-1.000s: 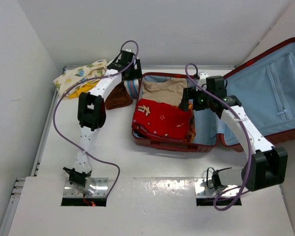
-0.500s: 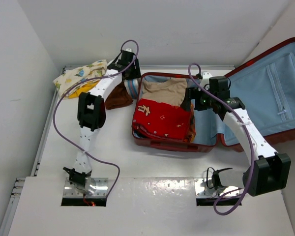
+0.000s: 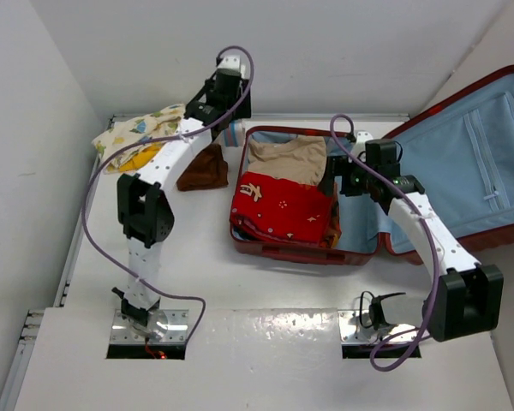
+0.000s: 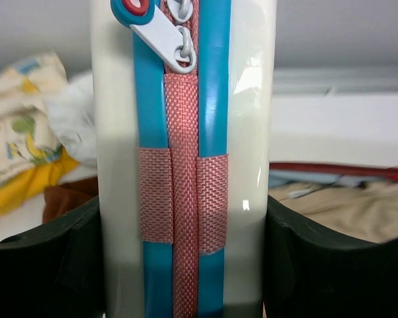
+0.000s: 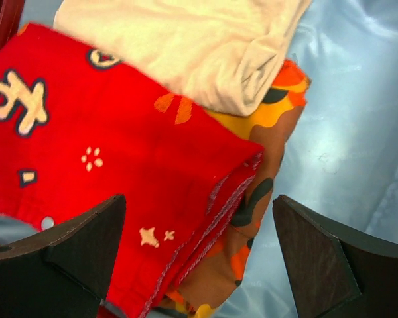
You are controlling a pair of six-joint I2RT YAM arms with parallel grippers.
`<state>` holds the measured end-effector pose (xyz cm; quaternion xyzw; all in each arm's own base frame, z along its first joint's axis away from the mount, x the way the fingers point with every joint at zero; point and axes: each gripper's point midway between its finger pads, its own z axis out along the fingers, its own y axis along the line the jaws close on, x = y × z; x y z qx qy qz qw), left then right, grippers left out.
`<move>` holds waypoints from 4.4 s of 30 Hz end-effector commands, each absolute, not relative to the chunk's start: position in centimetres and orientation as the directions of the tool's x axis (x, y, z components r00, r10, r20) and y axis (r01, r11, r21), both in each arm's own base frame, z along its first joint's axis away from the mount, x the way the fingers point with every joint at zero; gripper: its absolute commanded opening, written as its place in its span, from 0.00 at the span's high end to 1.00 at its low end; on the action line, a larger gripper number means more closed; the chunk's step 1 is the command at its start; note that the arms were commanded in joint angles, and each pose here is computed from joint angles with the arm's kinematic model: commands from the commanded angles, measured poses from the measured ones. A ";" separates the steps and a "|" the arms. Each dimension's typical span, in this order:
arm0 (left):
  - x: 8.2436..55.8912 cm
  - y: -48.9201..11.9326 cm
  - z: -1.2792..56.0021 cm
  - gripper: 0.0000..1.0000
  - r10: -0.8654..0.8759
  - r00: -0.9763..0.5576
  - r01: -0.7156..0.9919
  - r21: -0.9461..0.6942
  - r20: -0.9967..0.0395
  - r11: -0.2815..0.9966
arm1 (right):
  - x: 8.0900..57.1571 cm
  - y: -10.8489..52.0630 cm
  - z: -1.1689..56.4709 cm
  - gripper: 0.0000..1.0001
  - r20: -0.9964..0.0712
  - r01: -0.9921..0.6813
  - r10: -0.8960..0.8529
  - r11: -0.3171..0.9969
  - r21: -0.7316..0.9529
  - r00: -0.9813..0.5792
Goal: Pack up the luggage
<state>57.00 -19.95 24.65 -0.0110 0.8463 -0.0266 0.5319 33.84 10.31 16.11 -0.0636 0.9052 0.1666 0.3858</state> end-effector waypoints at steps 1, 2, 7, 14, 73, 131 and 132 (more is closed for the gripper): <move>53.8 -17.7 45.3 1.00 -0.218 0.042 -0.010 -0.219 -0.975 0.976 | 35.3 9.2 18.9 0.10 -0.798 -0.195 0.079 0.951 0.240 -0.598; 52.8 -18.9 46.2 1.00 -0.236 0.050 0.019 -0.235 -0.971 0.972 | 35.6 8.2 19.4 0.10 -0.814 -0.154 0.097 0.963 0.223 -0.573; 48.0 -22.8 48.2 1.00 -0.332 0.029 0.116 -0.326 -0.943 0.938 | 35.6 5.7 20.7 0.08 -0.837 -0.026 0.144 0.982 0.185 -0.528; 42.7 -30.4 45.9 1.00 -0.440 -0.148 0.242 -0.464 -0.886 0.852 | 34.1 0.8 22.1 0.04 -0.870 0.200 0.179 0.975 0.095 -0.459; 28.2 -56.9 27.0 0.47 -0.235 -0.644 0.419 -0.592 -0.728 0.688 | 26.2 -7.4 23.9 0.01 -0.937 0.565 0.246 0.823 0.066 -0.249; 67.1 -8.2 15.3 0.00 0.526 -0.370 0.388 0.387 -0.766 0.836 | 32.2 -0.3 15.8 0.98 -0.682 0.049 0.019 0.998 -0.024 -0.731; 67.0 -8.3 13.8 0.00 0.543 -0.378 0.416 0.387 -0.750 0.823 | 32.2 0.0 16.2 0.98 -0.689 0.048 0.033 0.999 -0.003 -0.724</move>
